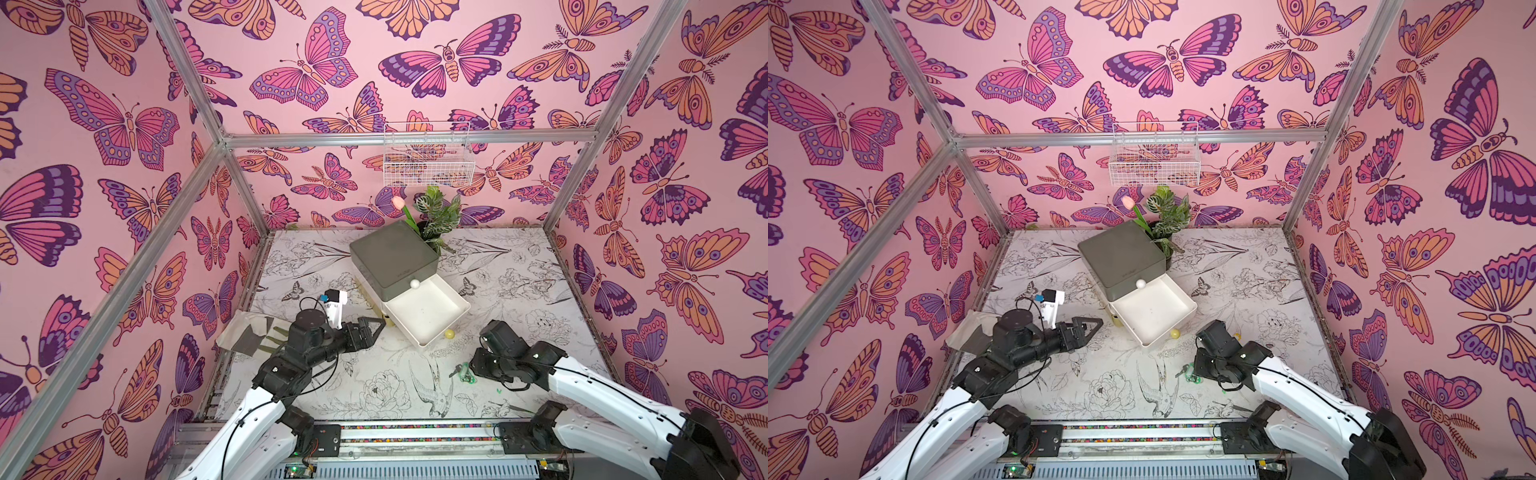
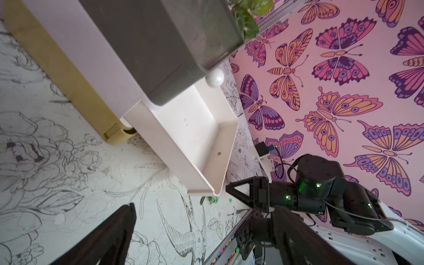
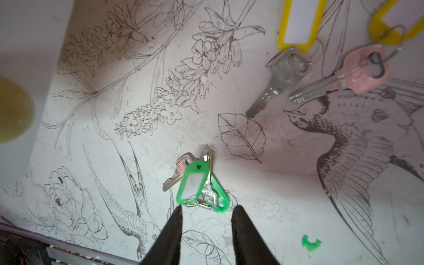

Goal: Take the keys out of the drawer
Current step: Place the key at the center of the board.

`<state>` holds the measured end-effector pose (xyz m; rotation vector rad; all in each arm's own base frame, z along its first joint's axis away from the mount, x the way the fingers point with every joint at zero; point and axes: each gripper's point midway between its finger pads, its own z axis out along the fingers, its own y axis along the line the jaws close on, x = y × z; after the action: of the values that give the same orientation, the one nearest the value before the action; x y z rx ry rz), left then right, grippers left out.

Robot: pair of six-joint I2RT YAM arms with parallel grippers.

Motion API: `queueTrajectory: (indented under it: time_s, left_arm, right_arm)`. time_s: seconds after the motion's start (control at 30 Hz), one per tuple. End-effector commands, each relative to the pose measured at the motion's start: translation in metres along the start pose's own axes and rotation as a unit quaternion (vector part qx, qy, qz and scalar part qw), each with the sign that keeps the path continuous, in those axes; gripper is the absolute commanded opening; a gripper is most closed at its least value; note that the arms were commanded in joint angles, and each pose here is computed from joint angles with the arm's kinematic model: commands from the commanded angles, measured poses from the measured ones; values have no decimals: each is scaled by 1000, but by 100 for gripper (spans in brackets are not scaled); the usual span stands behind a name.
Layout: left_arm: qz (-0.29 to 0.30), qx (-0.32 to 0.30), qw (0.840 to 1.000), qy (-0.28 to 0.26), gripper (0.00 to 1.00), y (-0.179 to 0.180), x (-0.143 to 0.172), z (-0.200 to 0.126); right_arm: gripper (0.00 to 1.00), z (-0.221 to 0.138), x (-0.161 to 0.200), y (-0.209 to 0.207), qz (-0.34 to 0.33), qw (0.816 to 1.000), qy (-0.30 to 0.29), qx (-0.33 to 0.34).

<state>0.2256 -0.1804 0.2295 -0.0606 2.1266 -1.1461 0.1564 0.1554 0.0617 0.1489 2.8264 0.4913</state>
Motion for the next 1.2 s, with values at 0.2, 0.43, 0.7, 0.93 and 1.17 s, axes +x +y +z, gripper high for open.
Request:
queueTrajectory:
  time_s: [0.2, 0.43, 0.7, 0.93, 1.17]
  left_arm:
    - [2, 18, 1000, -8, 99, -40, -103, 24]
    - [-6, 45, 998, 33, 99, -52, -142, 77]
    - [-36, 61, 994, 79, 99, -35, -137, 122]
    - [-49, 54, 993, 97, 99, -21, -128, 135]
    - [-59, 50, 991, 110, 99, -14, -117, 136]
  right_arm:
    - [40, -38, -24, 32, 9, 999, -26, -27]
    - [42, -41, -37, 48, 0, 999, -20, -26]
    - [42, -29, -41, 52, 3, 1000, -4, -13]
    - [42, -17, -51, 58, 9, 1000, -16, -18]
    - [43, -5, -75, 74, 20, 999, -30, -34]
